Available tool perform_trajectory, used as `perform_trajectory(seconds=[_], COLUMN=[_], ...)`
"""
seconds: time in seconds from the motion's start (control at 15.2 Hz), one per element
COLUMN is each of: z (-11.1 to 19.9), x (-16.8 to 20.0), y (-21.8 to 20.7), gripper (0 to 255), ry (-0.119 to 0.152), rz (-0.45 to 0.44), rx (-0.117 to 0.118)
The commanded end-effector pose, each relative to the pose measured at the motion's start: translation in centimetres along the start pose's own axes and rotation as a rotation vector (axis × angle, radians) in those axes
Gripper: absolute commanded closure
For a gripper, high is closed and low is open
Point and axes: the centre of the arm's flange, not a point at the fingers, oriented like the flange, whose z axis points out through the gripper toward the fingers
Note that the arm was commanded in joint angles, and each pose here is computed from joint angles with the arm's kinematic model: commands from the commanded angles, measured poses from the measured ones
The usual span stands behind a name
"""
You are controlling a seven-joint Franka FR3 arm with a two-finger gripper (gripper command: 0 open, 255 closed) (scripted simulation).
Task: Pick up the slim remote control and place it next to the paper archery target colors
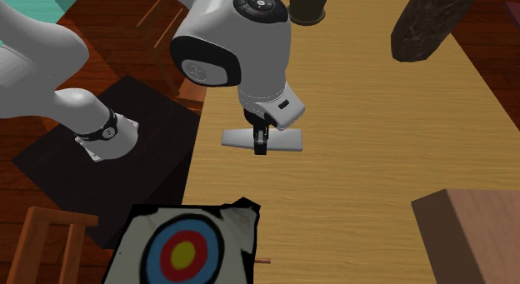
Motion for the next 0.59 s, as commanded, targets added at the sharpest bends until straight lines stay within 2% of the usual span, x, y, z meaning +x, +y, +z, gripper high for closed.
perform_trajectory(seconds=[0.0, 0.07, 0.4, 0.53], z=[0.0, 0.0, 0.0, -2.7], x=[0.0, 0.0, 0.0, 0.0], y=[0.0, 0.0, 0.0, 0.0], gripper=[255, 0, 0, 0], ry=[0.000, 0.000, 0.000, 0.000], rz=[0.000, 0.000, 0.000, 0.000], rx=[0.000, 0.000, 0.000, 0.000])
